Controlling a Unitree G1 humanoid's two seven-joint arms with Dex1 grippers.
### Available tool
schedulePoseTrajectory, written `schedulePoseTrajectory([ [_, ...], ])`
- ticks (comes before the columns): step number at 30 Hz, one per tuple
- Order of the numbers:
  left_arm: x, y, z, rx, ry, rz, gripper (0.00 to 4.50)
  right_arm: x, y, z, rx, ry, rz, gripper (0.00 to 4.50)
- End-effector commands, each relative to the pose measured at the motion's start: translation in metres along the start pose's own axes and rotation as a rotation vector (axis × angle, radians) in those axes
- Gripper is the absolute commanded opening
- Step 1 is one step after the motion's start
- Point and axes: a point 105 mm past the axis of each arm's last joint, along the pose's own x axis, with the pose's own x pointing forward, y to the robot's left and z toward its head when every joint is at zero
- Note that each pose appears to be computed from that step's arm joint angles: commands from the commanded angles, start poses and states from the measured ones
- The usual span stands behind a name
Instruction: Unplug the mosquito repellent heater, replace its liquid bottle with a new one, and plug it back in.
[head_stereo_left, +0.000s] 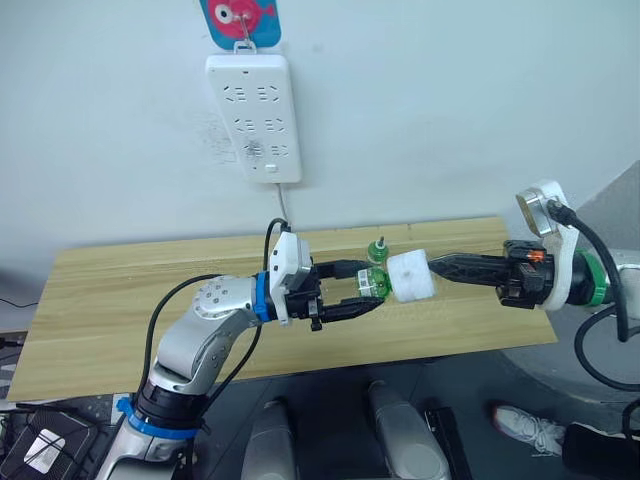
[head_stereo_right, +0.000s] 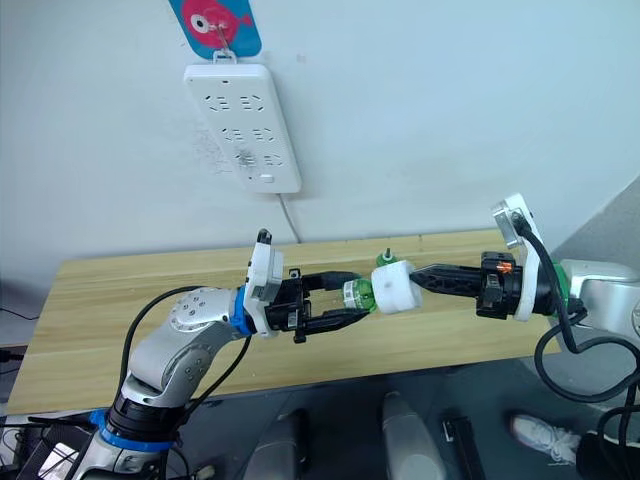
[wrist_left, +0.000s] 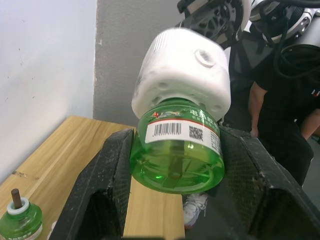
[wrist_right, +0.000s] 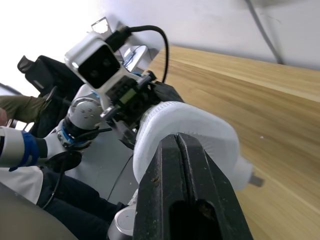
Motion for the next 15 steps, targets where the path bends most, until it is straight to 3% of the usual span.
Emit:
schedulePoseTrajectory([
  [1,0.009,-0.006,0.015,0.052,-0.058,-0.028,2.34,0.010,0.015,-0.008,-0.012,0.034,0.068,0.00],
  [15,0.001,-0.006,0.017,0.023,-0.050,-0.025,2.34,-0.012,-0.004,-0.004,0.017,0.004,-0.025,0.00],
])
